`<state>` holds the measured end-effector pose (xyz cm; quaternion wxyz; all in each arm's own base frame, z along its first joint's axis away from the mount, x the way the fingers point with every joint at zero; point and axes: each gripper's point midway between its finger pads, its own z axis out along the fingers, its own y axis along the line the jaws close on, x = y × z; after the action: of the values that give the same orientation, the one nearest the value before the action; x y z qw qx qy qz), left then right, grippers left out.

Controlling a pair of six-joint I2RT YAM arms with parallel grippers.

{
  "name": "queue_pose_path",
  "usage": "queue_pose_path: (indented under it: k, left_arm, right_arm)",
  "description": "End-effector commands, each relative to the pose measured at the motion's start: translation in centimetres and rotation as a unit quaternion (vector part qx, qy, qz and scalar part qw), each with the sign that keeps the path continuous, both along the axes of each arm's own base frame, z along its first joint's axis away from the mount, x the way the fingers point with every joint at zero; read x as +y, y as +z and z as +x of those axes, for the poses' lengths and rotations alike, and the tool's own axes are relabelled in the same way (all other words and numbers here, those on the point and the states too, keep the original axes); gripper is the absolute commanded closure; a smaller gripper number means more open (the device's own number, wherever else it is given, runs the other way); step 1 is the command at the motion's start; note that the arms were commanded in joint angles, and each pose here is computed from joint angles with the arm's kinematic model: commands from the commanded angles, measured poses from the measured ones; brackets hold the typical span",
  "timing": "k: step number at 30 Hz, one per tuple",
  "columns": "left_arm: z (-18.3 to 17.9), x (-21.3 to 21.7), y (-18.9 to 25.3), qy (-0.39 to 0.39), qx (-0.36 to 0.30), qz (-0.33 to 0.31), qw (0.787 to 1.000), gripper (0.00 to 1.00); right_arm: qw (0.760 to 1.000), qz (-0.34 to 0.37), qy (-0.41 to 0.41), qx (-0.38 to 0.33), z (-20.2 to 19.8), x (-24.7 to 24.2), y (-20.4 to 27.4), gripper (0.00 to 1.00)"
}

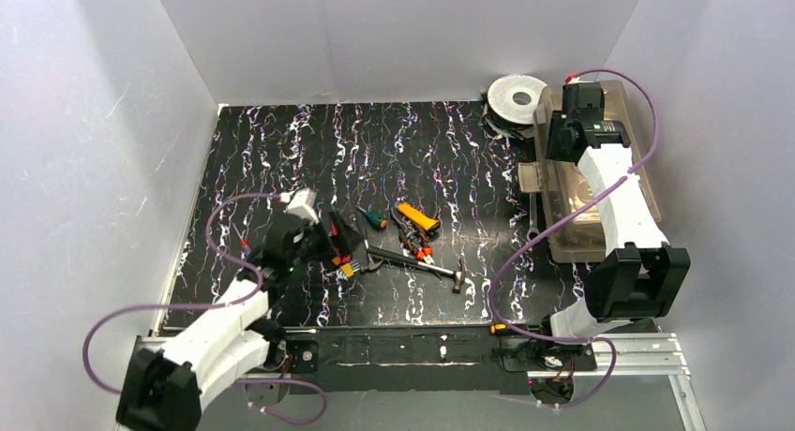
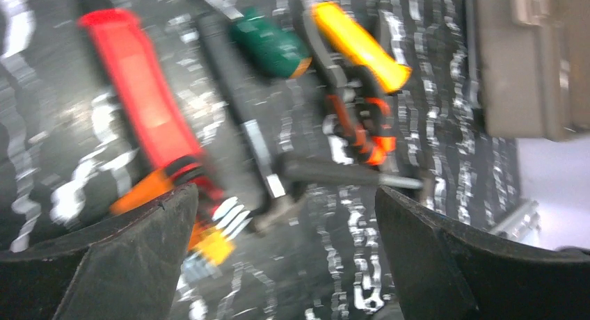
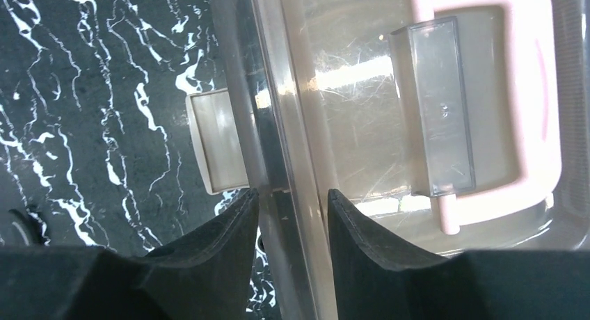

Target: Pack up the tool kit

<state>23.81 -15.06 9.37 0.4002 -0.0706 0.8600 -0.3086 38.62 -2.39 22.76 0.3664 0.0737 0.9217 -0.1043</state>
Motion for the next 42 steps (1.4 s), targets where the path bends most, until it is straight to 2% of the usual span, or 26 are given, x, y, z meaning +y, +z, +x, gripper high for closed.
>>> queue_pose_path:
  k: [1,7,13,14,19,25,29,33,35,38,39,42]
  left_arm:
    - [3.6,-5.6,6.2,-0.037,-0.049,-0.044,0.997,0.0]
    - [5.5,-14.6,6.5,-0.114,-0.025,-0.073,0.991,0.0]
    - [7.9,-22.3,5.7,-0.164,0.013,-0.134,0.977,0.01]
    - [8.3,-23.5,4.8,-0.17,0.024,-0.14,0.975,0.04]
    - [10.5,-28.5,5.0,-0.197,0.038,-0.182,0.963,0.08]
    - [11.8,-32.2,5.2,-0.209,0.044,-0.217,0.952,0.09]
    - [11.2,-32.5,5.8,-0.222,0.032,-0.221,0.949,0.09]
    - [10.1,-30.4,6.4,-0.223,0.006,-0.19,0.956,0.09]
    - [9.3,-28.8,7.3,-0.22,-0.012,-0.17,0.96,0.08]
    - [8.1,-26.9,8.0,-0.219,-0.029,-0.144,0.965,0.07]
    - [7.7,-26.3,8.0,-0.217,-0.031,-0.136,0.966,0.07]
    - [6.5,-24.7,7.8,-0.213,-0.037,-0.124,0.968,0.06]
  right_arm:
    - [0.997,0.066,0.04,0.029,-2.0,3.5,-0.8,0.76]
    - [0.998,0.05,0.025,0.038,-2.4,2.7,-1.5,0.67]
    - [0.999,0.028,-0.012,0.039,-2.6,0.6,-1.5,0.48]
    - [0.999,0.025,-0.019,0.037,-2.5,0.2,-1.4,0.45]
    - [0.998,0.017,-0.041,0.04,-2.9,-1.0,-1.7,0.34]
    - [0.994,-0.025,-0.087,0.063,-4.2,-3.7,-2.0,0.21]
    - [0.997,-0.009,-0.071,0.0,-2.7,-3.3,2.0,0.18]
    - [0.995,-0.01,-0.07,-0.073,-0.1,-3.6,7.9,0.17]
    - [0.992,-0.017,-0.077,-0.098,1.4,-4.4,9.9,0.19]
    - [0.984,-0.037,-0.115,-0.13,3.4,-6.6,12.3,0.27]
    - [0.98,-0.051,-0.135,-0.138,3.8,-7.6,13.0,0.35]
    - [0.963,-0.101,-0.202,-0.149,4.5,-10.9,13.9,0.78]
